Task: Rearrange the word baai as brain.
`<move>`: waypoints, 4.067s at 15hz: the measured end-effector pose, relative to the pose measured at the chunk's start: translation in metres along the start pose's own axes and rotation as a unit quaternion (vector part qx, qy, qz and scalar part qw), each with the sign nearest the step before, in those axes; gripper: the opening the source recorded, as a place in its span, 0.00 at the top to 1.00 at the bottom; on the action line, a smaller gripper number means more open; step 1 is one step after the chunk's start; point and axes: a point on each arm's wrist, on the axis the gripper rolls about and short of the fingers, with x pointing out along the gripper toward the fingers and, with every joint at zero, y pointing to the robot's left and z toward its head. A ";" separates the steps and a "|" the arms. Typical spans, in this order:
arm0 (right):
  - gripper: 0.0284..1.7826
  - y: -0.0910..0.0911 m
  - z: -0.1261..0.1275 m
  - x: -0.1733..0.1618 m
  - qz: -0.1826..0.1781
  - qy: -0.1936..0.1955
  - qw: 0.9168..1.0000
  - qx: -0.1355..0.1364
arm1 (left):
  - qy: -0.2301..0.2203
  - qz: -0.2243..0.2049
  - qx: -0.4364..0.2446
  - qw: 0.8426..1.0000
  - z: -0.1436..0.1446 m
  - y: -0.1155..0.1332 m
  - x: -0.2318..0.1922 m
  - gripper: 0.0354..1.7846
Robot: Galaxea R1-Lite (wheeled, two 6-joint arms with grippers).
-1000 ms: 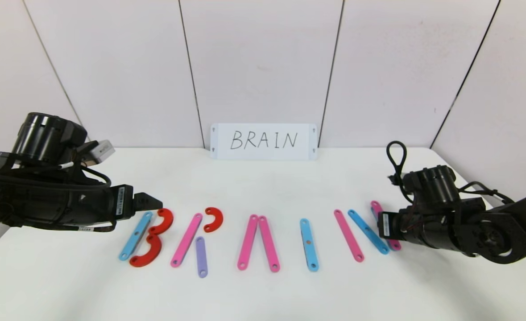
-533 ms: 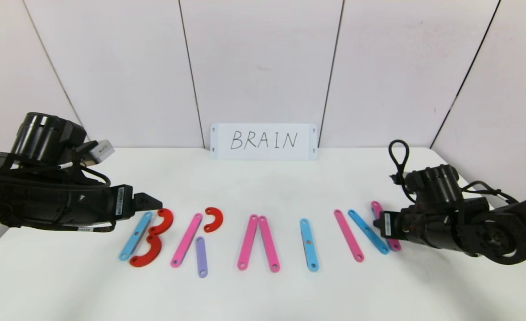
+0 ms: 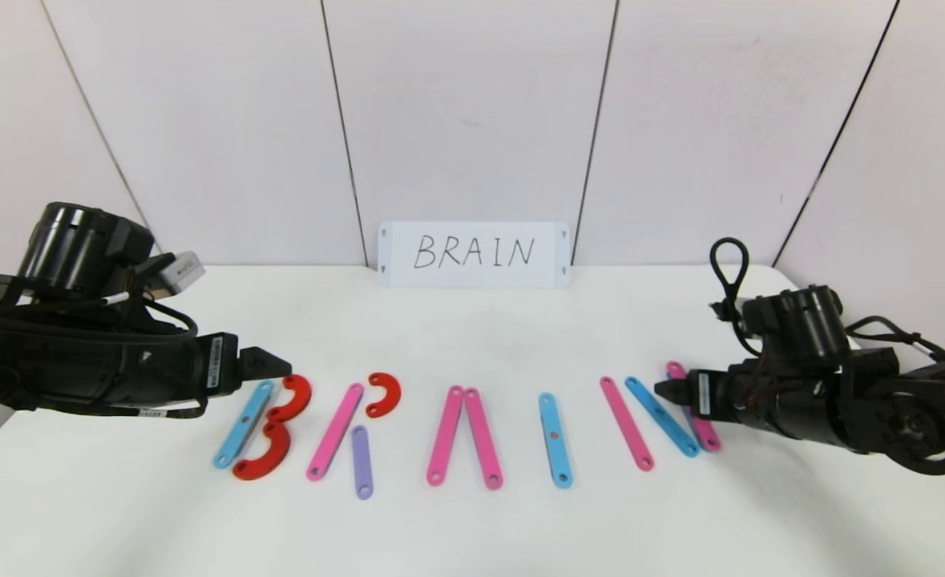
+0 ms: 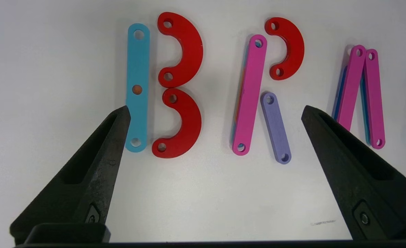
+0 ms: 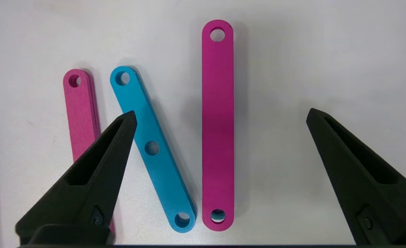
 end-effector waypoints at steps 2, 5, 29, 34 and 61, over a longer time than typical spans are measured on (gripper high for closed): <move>0.02 0.000 0.003 -0.007 0.009 -0.008 1.000 -0.002 | -0.008 -0.002 0.006 1.000 0.000 -0.001 -0.006 0.03; 0.02 0.001 0.013 -0.029 0.035 -0.037 0.999 -0.013 | -0.032 -0.007 0.024 0.999 -0.001 -0.002 -0.022 0.03; 0.02 -0.071 -0.101 -0.317 0.035 -0.313 0.949 0.013 | -0.295 -0.015 0.199 0.934 -0.177 0.015 -0.224 0.03; 0.02 -0.072 -0.125 -0.330 -0.012 -0.363 0.932 0.013 | -0.327 0.059 0.161 0.929 -0.199 0.011 -0.231 0.03; 0.02 -0.082 -0.221 -0.216 -0.005 -0.366 0.926 -0.095 | -0.384 0.092 0.160 0.905 -0.267 0.055 -0.108 0.03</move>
